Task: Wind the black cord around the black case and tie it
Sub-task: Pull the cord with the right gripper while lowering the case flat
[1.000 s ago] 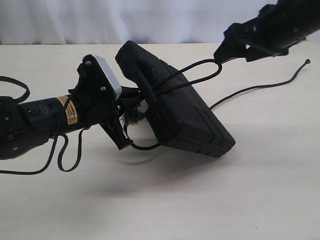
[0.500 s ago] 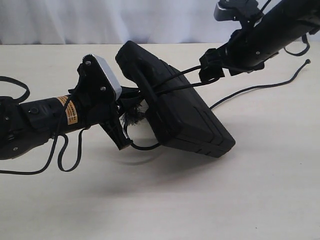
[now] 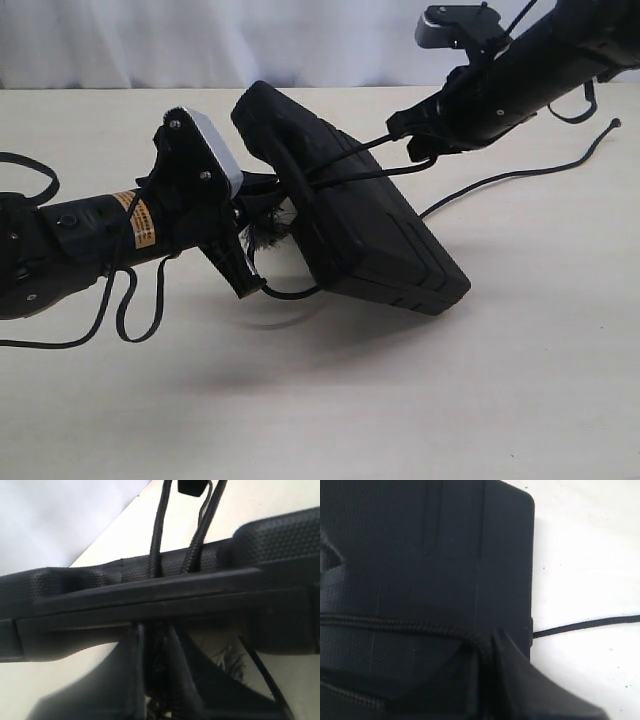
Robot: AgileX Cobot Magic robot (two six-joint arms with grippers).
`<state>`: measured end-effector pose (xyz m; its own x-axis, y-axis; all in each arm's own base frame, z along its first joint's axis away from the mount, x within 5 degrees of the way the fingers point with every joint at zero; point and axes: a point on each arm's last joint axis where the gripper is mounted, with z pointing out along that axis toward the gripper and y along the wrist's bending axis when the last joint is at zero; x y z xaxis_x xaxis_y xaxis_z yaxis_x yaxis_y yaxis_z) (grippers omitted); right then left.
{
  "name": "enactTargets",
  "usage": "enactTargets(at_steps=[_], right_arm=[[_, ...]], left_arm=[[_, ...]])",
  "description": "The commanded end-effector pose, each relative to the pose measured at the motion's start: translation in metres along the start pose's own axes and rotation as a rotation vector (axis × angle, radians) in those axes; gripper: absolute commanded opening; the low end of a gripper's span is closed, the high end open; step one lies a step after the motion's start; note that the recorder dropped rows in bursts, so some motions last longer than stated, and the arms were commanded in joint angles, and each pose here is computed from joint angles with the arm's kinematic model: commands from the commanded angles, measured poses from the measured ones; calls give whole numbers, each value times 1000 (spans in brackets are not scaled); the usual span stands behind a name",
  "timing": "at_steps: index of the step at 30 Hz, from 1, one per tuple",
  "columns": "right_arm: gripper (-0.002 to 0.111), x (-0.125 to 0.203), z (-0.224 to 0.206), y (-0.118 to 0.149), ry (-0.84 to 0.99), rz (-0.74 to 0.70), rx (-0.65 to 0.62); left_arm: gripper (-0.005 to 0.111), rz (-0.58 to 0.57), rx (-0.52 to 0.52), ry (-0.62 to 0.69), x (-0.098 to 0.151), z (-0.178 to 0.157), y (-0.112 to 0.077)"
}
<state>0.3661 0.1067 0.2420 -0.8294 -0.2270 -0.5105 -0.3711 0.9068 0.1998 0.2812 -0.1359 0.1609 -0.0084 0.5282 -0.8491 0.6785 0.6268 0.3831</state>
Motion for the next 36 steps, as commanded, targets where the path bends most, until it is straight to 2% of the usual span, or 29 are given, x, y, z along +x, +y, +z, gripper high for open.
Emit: enactTargets(at_steps=[1,5,8,10,13,17,20,24,30,36], right_arm=[[4,-8,-16,3,-83,-8,15],[4,-13,-27,5,-139,37,23],[4,-15,-30,5,-159,66,25],[4,-15,-30,5,-162,71,23],[4,-16,-30,5,-173,96,24],[4,-20,-31,4,-221,120,34],[4,-23,-31,4,-260,148,23],[4,-26,-32,5,-287,176,5],[4,-25,-32,6,-279,173,3],[4,-25,-32,6,-279,173,3]], left_arm=[[20,-10,-8,-25,-3,0,0],[46,-30,-28,-27,-3,0,2],[61,-144,-147,-18,-2,-1,13],[66,-179,-234,3,2,-3,22],[66,-183,-286,24,7,-6,31],[66,-170,-281,26,8,-6,32],[66,-83,-193,27,7,-4,24],[66,54,-3,-18,2,-3,7],[66,69,12,-30,2,-2,5],[66,70,46,-25,13,21,4]])
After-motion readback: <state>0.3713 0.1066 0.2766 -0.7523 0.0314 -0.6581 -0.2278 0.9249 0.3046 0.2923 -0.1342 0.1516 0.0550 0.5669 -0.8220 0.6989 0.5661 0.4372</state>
